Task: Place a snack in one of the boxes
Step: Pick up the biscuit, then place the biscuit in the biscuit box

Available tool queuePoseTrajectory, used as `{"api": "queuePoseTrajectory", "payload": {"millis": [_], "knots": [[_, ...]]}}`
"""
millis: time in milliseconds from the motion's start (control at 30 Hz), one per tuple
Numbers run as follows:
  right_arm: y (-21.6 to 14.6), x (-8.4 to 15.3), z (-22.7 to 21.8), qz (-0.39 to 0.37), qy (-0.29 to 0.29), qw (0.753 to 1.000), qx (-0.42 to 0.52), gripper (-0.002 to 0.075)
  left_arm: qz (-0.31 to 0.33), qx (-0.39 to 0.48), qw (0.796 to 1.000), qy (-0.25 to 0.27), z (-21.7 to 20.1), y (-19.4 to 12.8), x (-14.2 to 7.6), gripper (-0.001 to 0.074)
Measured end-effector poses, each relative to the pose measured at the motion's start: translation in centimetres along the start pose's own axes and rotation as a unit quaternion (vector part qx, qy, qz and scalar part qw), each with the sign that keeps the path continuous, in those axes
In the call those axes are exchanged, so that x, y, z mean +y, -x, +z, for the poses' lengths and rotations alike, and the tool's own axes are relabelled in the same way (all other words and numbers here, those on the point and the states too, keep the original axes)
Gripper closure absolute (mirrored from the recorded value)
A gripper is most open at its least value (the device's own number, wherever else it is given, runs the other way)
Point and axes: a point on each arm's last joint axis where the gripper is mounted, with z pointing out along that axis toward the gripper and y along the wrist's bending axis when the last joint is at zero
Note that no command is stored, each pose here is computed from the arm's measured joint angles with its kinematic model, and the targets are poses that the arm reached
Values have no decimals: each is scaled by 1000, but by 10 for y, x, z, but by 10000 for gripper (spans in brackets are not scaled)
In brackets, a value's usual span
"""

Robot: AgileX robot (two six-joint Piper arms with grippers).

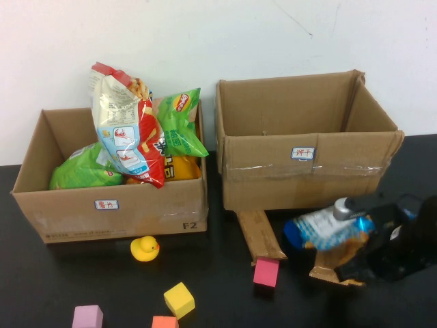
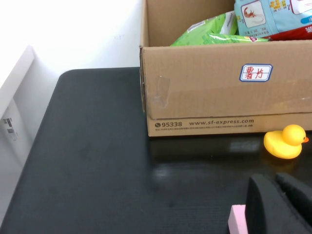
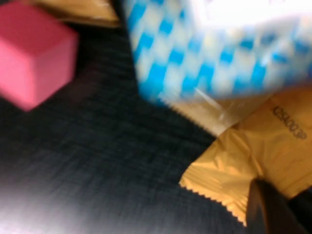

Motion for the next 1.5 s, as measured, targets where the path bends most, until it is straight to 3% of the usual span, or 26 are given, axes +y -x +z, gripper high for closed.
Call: {"api": "queuePoseTrajectory", "payload": {"millis": [400, 567, 767, 1100, 1200, 1367, 1433, 1500], "knots": [[2, 21, -148, -78, 50, 989, -114, 715, 0, 0, 1000, 0, 0, 0, 0, 738], [10, 26, -187, -135, 43, 957, -252, 715, 0, 0, 1000, 0, 0, 0, 0, 738], [55, 23, -192, -163, -7, 924, -346, 716, 0, 0, 1000, 0, 0, 0, 0, 738], [177, 21, -103, -159, 7, 933, -323, 706, 0, 0, 1000, 0, 0, 0, 0, 738], [201, 15, -67, -150, 38, 945, -289, 615, 0, 0, 1000, 0, 0, 0, 0, 738], [214, 0, -37, -90, 106, 966, -219, 319, 0, 0, 1000, 0, 0, 0, 0, 738], [215, -5, -41, -79, 123, 968, -203, 277, 0, 0, 1000, 0, 0, 0, 0, 738], [215, -10, -53, -76, 130, 968, -200, 297, 0, 0, 1000, 0, 0, 0, 0, 738]]}}
